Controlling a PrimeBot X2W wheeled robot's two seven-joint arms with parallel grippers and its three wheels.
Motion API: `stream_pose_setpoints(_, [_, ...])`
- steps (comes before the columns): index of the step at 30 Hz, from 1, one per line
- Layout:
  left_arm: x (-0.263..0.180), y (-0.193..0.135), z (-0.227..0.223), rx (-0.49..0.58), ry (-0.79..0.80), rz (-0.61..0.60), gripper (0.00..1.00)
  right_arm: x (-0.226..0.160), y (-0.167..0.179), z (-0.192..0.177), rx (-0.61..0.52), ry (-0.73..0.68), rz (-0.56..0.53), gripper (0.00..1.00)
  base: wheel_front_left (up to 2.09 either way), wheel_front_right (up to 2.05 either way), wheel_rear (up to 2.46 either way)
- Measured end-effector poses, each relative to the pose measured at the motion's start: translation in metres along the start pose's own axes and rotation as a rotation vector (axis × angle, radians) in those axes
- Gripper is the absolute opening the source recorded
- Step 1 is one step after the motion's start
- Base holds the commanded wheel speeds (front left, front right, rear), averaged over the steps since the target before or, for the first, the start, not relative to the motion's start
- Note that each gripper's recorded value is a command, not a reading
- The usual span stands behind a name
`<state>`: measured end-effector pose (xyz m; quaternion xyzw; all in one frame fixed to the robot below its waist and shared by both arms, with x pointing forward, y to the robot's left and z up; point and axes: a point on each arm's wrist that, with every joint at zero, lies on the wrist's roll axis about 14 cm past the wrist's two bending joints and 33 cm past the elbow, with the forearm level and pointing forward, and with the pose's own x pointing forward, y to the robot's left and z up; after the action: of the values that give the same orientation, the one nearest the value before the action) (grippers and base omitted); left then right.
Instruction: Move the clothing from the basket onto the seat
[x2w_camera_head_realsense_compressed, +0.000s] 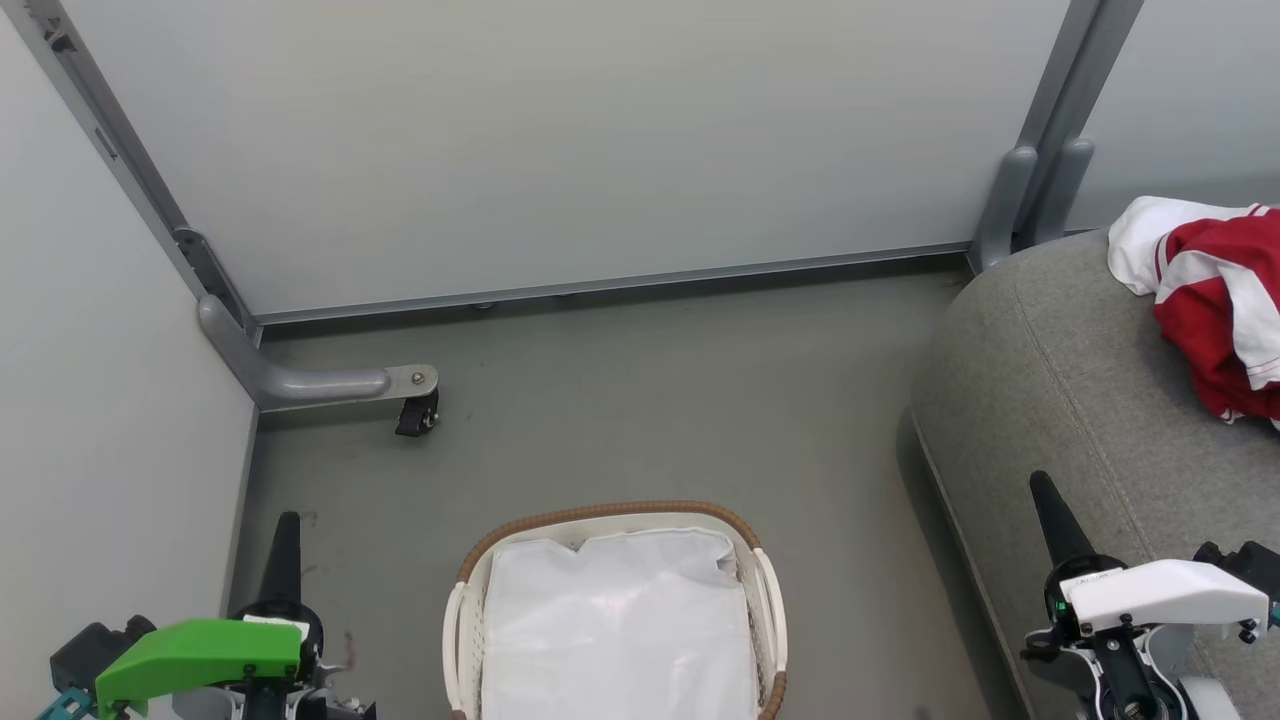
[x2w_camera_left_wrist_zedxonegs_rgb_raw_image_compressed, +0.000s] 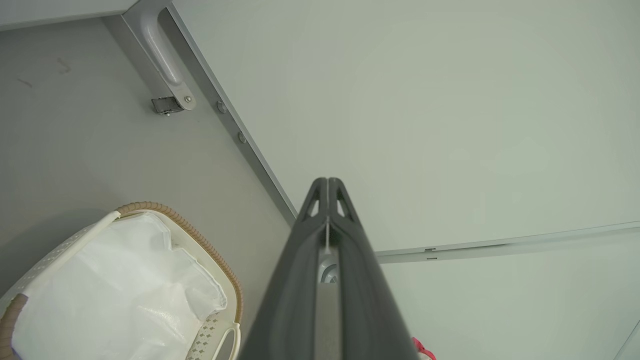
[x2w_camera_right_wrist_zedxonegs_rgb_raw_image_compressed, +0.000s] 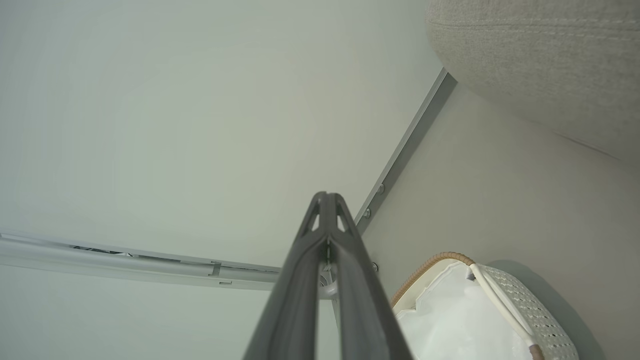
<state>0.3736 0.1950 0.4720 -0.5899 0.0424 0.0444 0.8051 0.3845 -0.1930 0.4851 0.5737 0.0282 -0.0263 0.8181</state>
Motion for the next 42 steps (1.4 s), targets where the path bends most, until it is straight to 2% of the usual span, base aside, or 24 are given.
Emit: stream_pose_setpoints(42, [0.009,-0.027,0.012,-0.286,0.005,-0.098,0.0,0.002,0.014,0.011,0.324,-0.001,0.061,0.0,0.0,0.0,0.0])
